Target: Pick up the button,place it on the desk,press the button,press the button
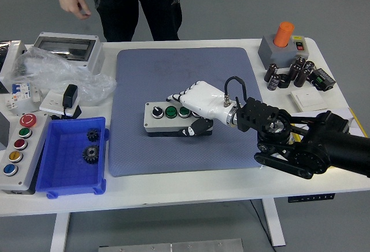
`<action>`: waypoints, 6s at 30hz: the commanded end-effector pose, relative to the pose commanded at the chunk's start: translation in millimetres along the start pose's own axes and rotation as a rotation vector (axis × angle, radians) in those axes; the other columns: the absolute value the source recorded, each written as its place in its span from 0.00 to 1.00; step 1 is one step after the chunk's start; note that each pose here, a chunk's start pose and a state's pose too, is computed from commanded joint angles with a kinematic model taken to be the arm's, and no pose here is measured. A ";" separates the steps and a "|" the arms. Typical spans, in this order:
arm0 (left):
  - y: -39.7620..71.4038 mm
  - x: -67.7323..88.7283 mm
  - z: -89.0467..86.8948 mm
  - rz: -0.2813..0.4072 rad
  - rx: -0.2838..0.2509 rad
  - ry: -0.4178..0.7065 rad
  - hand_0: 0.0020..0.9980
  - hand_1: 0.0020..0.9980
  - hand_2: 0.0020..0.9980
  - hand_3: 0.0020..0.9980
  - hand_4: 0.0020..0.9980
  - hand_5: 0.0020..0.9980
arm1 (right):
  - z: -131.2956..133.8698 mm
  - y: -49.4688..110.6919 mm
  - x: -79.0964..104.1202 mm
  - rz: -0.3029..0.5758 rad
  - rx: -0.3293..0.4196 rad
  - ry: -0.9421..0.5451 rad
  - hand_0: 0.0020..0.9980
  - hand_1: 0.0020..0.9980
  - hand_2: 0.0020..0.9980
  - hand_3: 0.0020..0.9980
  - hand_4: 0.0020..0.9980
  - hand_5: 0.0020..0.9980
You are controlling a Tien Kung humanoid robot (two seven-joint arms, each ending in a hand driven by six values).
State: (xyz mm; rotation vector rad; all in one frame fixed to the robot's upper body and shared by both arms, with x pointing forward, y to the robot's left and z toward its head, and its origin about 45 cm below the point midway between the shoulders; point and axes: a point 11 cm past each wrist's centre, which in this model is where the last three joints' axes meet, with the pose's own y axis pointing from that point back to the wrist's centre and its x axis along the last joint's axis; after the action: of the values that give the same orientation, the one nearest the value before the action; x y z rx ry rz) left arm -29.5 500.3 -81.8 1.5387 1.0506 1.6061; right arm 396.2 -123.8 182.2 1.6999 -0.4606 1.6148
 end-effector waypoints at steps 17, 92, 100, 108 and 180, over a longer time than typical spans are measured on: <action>-0.1 -0.4 -1.0 -0.001 0.002 -0.002 0.62 0.66 0.62 0.69 0.70 0.36 | 7.8 -0.4 -2.1 -0.031 -0.040 -0.023 0.66 0.68 0.68 0.38 0.50 0.00; 0.1 -4.3 1.2 -0.018 -0.004 -0.017 0.62 0.65 0.62 0.65 0.68 0.34 | 7.6 -1.0 17.5 -0.052 -0.178 -0.105 0.75 0.76 1.00 1.00 1.00 0.56; 0.1 -5.0 2.1 -0.022 -0.006 -0.019 0.62 0.65 0.61 0.64 0.68 0.34 | -2.2 -8.6 12.3 -0.078 -0.203 -0.069 0.73 0.76 1.00 1.00 1.00 0.56; 0.1 -4.5 1.9 -0.021 -0.007 -0.020 0.62 0.65 0.61 0.64 0.67 0.33 | -8.4 -16.5 16.4 -0.067 -0.215 -0.088 0.74 0.76 1.00 1.00 1.00 0.58; 0.1 -1.8 3.9 -0.018 -0.016 -0.022 0.62 0.65 0.61 0.63 0.66 0.34 | 10.6 72.6 23.2 -0.251 -0.275 -0.007 0.59 0.56 0.30 1.00 0.32 0.00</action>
State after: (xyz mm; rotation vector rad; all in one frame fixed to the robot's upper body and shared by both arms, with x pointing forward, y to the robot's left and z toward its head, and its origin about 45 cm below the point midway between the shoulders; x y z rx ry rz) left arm -25.4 499.1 -82.5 1.5291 1.0339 1.5785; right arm 356.3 -174.5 224.1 1.4916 -0.4318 1.3023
